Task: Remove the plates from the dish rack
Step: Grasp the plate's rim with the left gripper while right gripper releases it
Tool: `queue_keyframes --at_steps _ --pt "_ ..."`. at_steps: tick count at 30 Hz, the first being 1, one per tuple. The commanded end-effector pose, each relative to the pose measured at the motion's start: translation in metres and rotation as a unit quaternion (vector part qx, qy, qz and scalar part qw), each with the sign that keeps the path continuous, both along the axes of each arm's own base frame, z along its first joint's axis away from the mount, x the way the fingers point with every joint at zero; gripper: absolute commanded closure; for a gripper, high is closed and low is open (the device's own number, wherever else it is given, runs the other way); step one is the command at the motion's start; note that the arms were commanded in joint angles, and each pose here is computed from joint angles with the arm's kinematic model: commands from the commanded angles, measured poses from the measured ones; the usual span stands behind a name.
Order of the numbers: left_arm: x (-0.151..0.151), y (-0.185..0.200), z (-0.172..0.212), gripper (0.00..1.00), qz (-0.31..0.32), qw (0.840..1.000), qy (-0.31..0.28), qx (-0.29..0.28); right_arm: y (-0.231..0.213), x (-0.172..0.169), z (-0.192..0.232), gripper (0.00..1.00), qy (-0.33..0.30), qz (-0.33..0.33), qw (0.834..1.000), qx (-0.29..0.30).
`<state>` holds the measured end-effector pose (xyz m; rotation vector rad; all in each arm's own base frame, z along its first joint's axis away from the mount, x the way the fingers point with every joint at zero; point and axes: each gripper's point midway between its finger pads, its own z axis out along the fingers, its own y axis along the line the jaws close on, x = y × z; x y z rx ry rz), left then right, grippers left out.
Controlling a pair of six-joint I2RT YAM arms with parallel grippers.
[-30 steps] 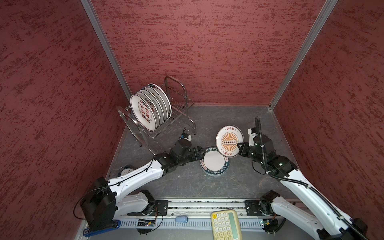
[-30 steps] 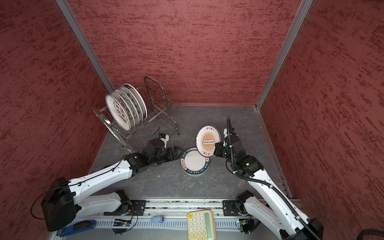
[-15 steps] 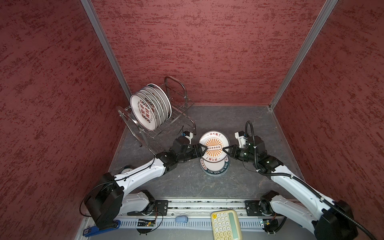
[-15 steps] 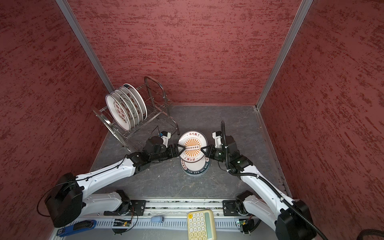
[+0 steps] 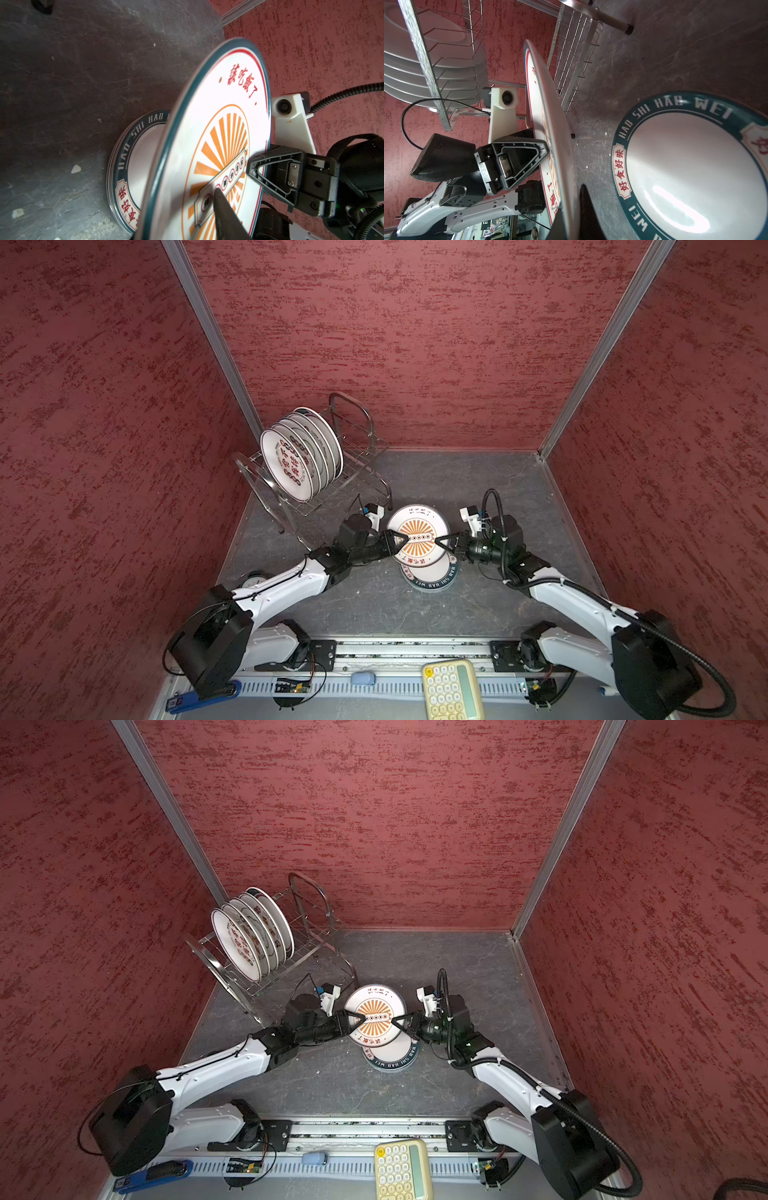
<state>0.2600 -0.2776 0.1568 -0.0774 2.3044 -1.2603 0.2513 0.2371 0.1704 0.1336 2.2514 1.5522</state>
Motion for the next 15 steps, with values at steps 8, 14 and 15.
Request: queue_keyframes --at_steps 8,14,15 --pt "-0.0072 -0.0097 0.0152 0.86 -0.034 0.999 -0.029 -0.025 0.0084 -0.0022 0.0222 0.85 -0.043 0.026 0.998 0.033" --pt "-0.0101 -0.0087 0.0138 0.95 -0.037 0.999 -0.023 -0.023 0.0071 0.0001 0.0227 0.52 -0.047 0.02 0.998 0.029" --pt "-0.0106 -0.0074 0.0133 0.96 -0.035 0.999 -0.022 -0.02 0.0068 0.0002 0.0227 0.45 -0.047 0.019 0.998 0.027"
